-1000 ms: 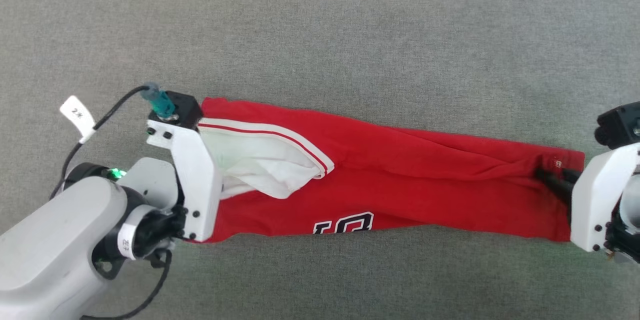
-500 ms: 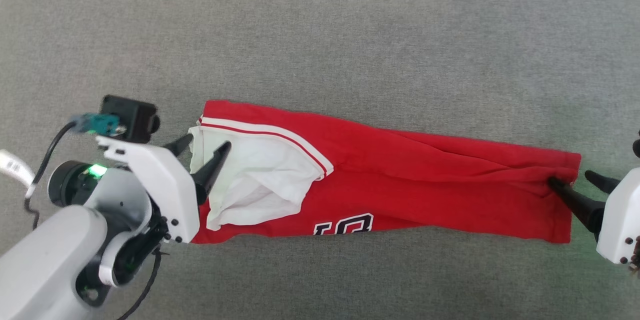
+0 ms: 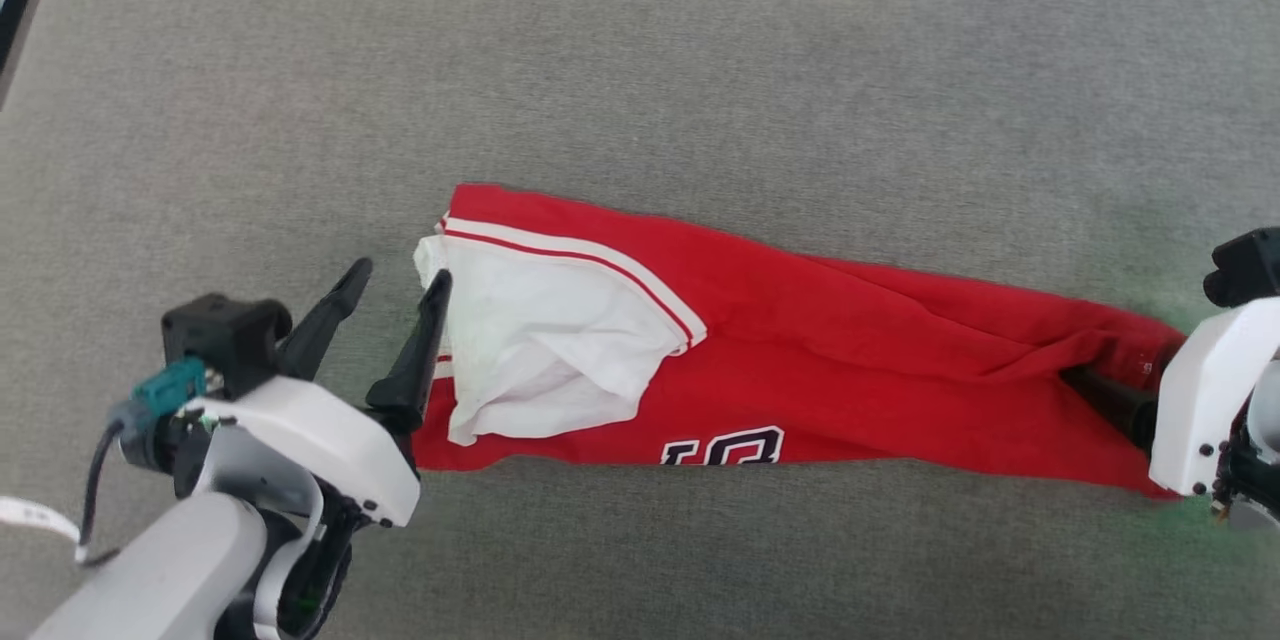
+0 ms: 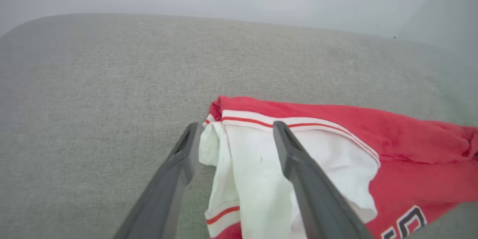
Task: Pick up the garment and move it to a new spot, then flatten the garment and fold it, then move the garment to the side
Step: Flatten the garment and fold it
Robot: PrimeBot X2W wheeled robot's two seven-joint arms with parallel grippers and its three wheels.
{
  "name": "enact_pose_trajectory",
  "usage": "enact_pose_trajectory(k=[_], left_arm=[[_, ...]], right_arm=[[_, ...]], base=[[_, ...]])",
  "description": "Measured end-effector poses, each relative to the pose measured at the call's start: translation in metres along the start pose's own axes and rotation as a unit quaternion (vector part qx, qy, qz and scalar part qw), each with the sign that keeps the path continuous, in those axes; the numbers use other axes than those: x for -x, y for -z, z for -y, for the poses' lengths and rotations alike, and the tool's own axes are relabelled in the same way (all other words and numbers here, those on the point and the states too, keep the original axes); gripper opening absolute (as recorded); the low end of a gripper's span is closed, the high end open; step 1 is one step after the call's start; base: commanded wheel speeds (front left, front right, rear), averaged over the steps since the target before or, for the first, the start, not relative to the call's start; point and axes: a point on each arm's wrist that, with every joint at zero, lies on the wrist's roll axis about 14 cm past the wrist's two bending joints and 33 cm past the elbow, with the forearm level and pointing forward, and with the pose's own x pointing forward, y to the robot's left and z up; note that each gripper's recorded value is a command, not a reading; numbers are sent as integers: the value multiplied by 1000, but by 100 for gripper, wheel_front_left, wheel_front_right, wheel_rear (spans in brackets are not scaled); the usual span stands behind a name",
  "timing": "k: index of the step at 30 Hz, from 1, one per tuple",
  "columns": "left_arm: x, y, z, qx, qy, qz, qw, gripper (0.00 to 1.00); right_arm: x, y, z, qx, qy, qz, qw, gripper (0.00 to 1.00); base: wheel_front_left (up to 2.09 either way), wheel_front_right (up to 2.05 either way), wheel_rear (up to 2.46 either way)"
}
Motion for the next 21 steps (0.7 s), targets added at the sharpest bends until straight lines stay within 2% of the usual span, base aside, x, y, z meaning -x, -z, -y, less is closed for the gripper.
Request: enact_pose_trajectory(k=[1,3,8,13,21], left_arm=[[2,1,-4,-3,-7,7,1000,100],[5,-2,-8,0,-18,34,999,100],[12,2,-18,8,-44,65,997,100],[15,6,-22,16,-54,77,995,100],[20,-2,-17,23,-50,124,991,100]], right_arm=[[-3,1,-1,3,-3,-6,1000,63],[-7,0,-3,14,-8,-15,1000,0],[-9,-7,-8,2,-29,-5,1000,0],[3,-17,2,-18,-29,15,999,0],[42,-30,64,-56,49,57,996,0]], base=[[0,0,0],[0,0,0],[0,0,0],[0,0,0],[0,0,0]])
